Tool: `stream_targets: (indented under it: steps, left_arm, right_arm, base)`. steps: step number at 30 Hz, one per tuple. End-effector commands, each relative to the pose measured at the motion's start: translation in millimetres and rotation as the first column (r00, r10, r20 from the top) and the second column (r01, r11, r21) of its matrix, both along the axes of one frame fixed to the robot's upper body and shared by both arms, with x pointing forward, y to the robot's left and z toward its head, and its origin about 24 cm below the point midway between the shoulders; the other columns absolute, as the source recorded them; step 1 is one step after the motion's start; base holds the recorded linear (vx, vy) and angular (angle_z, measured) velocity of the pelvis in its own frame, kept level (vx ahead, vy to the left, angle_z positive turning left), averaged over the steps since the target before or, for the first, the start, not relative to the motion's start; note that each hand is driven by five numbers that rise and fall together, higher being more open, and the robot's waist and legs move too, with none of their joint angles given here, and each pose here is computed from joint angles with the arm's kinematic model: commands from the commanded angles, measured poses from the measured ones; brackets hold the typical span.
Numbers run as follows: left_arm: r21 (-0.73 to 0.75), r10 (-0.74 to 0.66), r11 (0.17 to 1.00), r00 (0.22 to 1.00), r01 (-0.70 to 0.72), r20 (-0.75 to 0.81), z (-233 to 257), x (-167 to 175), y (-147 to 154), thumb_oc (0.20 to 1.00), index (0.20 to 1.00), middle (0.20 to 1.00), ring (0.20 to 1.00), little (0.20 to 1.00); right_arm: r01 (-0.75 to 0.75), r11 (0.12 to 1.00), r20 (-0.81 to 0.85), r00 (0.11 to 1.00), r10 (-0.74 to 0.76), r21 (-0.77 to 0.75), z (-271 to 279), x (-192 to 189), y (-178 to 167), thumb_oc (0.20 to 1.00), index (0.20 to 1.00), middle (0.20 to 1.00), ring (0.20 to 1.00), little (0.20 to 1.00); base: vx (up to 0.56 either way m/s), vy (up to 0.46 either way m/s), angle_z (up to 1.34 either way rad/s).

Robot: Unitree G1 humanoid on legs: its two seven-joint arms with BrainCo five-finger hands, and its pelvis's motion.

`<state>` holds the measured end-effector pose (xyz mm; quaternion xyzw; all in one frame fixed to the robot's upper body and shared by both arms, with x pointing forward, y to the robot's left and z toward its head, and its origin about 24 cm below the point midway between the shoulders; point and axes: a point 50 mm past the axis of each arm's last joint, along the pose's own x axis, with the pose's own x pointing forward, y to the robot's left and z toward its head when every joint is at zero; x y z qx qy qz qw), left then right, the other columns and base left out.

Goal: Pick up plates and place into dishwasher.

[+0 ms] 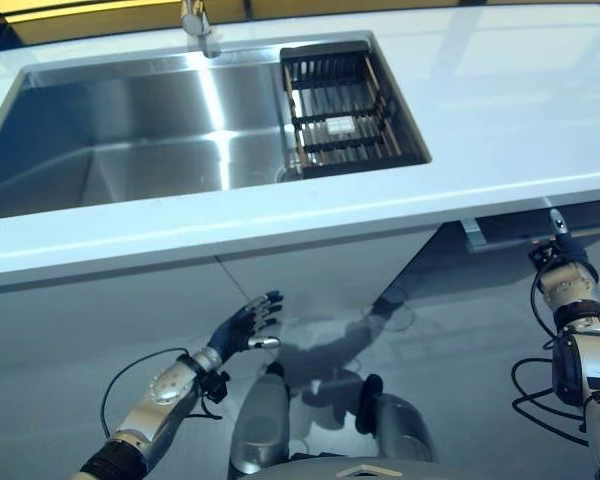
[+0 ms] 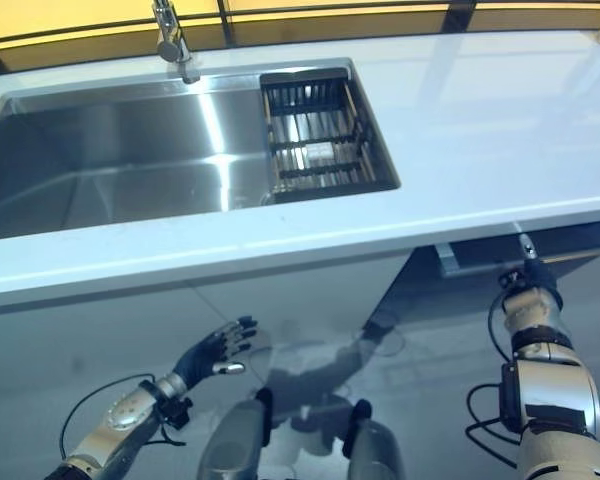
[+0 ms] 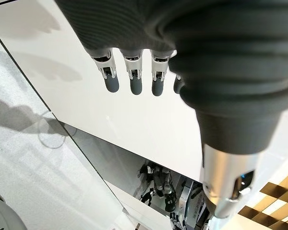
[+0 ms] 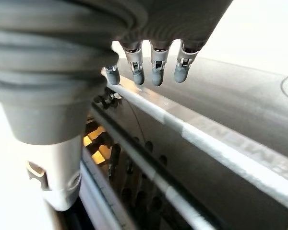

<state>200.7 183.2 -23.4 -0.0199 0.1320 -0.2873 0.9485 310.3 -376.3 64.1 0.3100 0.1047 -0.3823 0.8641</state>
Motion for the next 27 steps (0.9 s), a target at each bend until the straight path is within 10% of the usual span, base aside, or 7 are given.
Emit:
stream_targets:
  steps: [1,27]
  left_arm:
    - [-0.058,-0.025,0.998,0.999,0.027,0.034,4.7,-10.3,-8.7,1.000,1.000,1.000,1.000,1.000]
    - [-0.021,0.294,0.956,0.954,-0.293,0.054,-18.6,-15.5,8.9,1.000,1.000,1.000,1.000,1.000]
  right_arm:
    - [0.016,0.989,0.132,0.991,0.004,-0.149,39.9,0.5,-21.1,1.000,1.000,1.000,1.000,1.000]
    - [-0.122,0.969,0.202,0.965,0.166,-0.214,-53.9,-70.3,45.5,1.000,1.000,1.000,1.000,1.000]
  base:
    - [0.11,0.041,-0.01]
    - [-0.04,0.066,-0.14]
